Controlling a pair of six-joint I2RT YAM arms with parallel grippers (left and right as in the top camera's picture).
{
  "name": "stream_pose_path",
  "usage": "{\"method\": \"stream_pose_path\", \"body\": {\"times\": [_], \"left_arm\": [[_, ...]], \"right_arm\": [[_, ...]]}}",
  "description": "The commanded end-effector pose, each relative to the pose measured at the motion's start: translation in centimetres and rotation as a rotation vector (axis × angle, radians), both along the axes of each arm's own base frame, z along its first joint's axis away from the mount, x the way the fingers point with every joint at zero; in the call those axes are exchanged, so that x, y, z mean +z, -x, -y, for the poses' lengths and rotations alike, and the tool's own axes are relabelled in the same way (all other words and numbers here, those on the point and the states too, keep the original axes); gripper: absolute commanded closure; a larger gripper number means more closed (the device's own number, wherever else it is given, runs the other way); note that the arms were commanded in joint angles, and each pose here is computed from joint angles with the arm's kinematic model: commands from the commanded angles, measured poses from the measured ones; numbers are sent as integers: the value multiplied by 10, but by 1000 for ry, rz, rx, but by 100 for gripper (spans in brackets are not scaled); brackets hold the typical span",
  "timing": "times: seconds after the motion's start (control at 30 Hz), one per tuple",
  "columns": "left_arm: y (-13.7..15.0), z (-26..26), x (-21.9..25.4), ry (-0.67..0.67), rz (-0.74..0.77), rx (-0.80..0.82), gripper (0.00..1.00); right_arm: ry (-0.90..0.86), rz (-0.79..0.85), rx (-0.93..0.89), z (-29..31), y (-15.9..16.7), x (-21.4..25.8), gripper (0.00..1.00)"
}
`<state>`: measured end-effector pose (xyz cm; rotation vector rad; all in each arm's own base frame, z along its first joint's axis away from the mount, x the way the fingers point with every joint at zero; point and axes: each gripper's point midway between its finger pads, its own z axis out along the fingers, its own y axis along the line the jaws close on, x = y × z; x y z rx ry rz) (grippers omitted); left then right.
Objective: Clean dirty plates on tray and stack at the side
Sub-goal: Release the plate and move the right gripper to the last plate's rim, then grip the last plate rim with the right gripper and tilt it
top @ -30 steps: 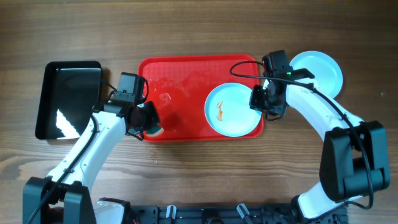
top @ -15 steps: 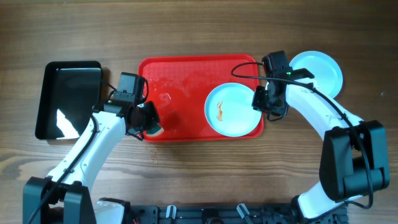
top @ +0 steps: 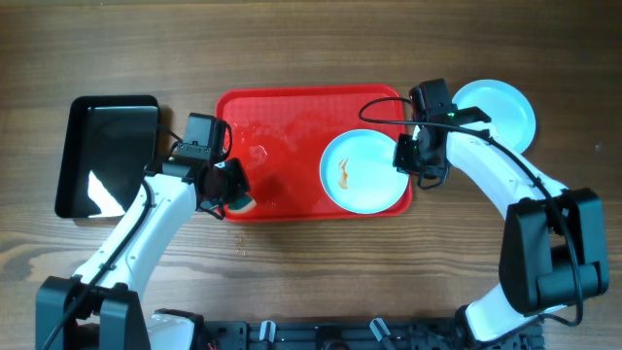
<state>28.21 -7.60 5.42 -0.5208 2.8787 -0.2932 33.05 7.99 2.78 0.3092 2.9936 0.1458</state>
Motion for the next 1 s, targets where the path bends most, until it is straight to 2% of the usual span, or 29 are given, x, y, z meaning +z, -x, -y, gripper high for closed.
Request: {"method": "stream_pose_path", "body": {"times": [0.0, 0.27, 0.4, 0.97], "left_arm": [[1, -3, -1, -8, 0, 14, 96], [1, -3, -1, -8, 1, 14, 96], [1, -3, -1, -8, 1, 14, 96], [1, -3, -1, -8, 1, 14, 96]], "right_arm": [[-3, -44, 35, -2, 9, -10, 72], [-4, -39, 37, -2, 10, -15, 72], [-6, -31, 41, -3, 8, -16, 77], [-38, -55, 46, -7, 19, -25, 75]]}}
